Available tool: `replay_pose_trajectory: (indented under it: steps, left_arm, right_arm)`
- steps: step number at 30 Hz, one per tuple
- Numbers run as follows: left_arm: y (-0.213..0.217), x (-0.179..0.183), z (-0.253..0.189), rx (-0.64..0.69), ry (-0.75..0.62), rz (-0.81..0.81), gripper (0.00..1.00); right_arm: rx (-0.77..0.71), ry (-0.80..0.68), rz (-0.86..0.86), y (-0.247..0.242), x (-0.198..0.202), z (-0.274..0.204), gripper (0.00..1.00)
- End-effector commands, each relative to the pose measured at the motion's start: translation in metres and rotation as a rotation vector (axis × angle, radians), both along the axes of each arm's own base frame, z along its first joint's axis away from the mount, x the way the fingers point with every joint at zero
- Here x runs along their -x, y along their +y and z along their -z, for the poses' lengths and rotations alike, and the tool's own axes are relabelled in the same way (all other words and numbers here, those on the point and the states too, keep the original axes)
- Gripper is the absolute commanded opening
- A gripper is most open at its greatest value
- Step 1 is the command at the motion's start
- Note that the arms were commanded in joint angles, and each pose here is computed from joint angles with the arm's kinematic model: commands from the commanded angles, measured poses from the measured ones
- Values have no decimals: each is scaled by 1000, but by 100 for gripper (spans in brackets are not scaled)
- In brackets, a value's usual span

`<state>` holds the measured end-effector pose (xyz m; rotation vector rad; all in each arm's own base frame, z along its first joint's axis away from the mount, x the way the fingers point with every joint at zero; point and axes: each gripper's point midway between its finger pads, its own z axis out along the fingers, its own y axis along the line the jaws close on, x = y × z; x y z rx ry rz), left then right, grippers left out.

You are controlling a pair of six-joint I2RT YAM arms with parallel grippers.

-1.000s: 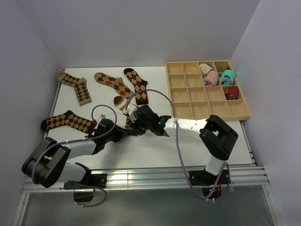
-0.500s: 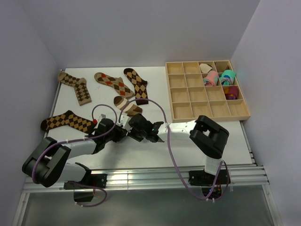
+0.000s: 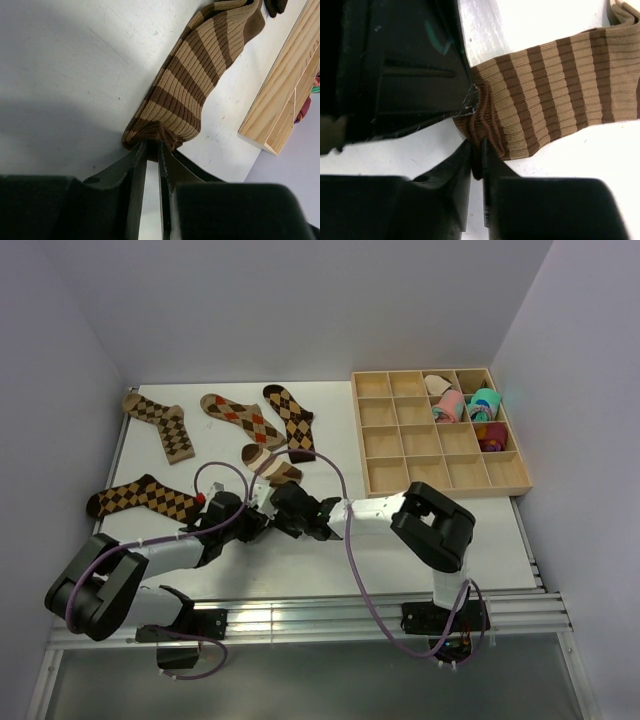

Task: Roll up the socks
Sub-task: Roll the sock at the center of the board.

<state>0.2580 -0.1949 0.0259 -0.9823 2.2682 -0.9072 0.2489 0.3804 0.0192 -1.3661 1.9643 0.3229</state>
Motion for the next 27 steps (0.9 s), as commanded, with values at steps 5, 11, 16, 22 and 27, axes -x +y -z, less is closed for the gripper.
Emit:
replay_pose_trajectory:
  steps: [5,11,16,22,27]
  left_arm:
    - [23,15,19,-122,57,-18,25]
    - [34,12,5,-145,15,-68,32]
    - [50,14,-7,-147,-23,-148,44]
    - [60,26,-13,-97,-36,-202,63]
    - [61,31,-8,-81,-35,-202,66]
  right_arm:
    - [61,201,-35,-1,25,22,0]
    - [16,438,12,7,37,21,0]
    - [-45,616,78,16,33,17,0]
    - [-116,829,134,23,35,18,0]
    - [-153,958,168,29,35,19,0]
